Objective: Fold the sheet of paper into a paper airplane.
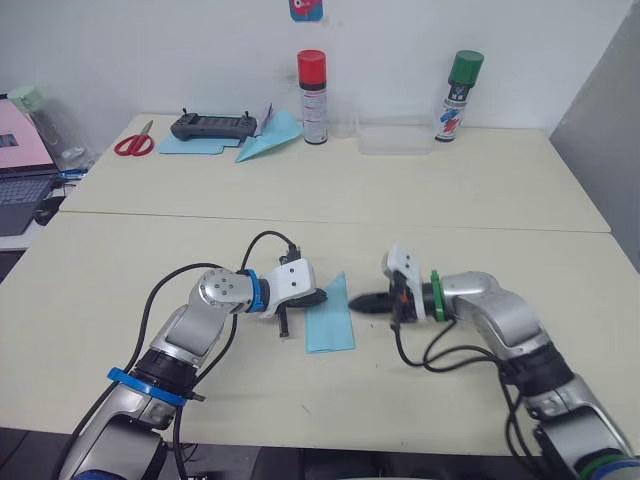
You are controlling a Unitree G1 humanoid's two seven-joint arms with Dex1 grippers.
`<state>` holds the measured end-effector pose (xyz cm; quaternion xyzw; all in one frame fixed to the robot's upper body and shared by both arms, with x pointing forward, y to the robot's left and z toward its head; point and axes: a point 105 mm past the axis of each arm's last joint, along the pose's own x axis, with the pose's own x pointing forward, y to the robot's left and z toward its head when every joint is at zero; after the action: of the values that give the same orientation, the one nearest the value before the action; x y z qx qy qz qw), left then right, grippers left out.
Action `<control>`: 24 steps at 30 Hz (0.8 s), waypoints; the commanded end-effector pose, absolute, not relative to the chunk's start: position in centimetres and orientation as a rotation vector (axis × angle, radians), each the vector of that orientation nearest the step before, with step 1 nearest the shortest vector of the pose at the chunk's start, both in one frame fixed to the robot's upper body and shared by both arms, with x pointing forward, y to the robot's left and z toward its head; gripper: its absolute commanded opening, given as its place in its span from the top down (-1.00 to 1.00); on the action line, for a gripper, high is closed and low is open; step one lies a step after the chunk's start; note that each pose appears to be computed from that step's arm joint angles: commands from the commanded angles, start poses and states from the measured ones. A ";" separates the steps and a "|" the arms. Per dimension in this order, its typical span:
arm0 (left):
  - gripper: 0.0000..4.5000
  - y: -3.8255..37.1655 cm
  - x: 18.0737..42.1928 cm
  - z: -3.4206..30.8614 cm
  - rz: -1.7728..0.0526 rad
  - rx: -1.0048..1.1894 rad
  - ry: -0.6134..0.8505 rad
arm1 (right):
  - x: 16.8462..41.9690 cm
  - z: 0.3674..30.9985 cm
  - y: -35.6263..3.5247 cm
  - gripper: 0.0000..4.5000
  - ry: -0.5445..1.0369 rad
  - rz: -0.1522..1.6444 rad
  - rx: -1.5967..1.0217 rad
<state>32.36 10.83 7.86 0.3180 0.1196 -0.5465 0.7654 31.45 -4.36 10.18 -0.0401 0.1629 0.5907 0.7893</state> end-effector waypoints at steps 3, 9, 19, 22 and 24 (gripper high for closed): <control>1.00 11.5 32.0 5.4 -1.190 0.715 0.362 | 33.6 9.1 -3.8 0.99 0.345 1.138 -0.068; 1.00 11.4 31.8 5.4 -1.194 0.717 0.361 | 34.3 6.9 -3.4 0.99 0.389 1.083 -0.167; 1.00 11.6 31.6 5.3 -1.190 0.713 0.364 | 38.0 6.4 -6.2 0.99 0.335 0.825 -0.262; 1.00 11.6 31.6 5.4 -1.188 0.708 0.364 | 38.5 7.2 -6.9 0.99 0.289 0.794 -0.262; 1.00 11.6 31.6 5.4 -1.188 0.701 0.365 | 38.6 8.1 -6.9 0.99 0.248 0.798 -0.236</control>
<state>32.22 10.74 7.83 0.3244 0.1142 -0.5456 0.7643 37.80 -4.78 7.86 -0.1151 0.1238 0.4233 0.8901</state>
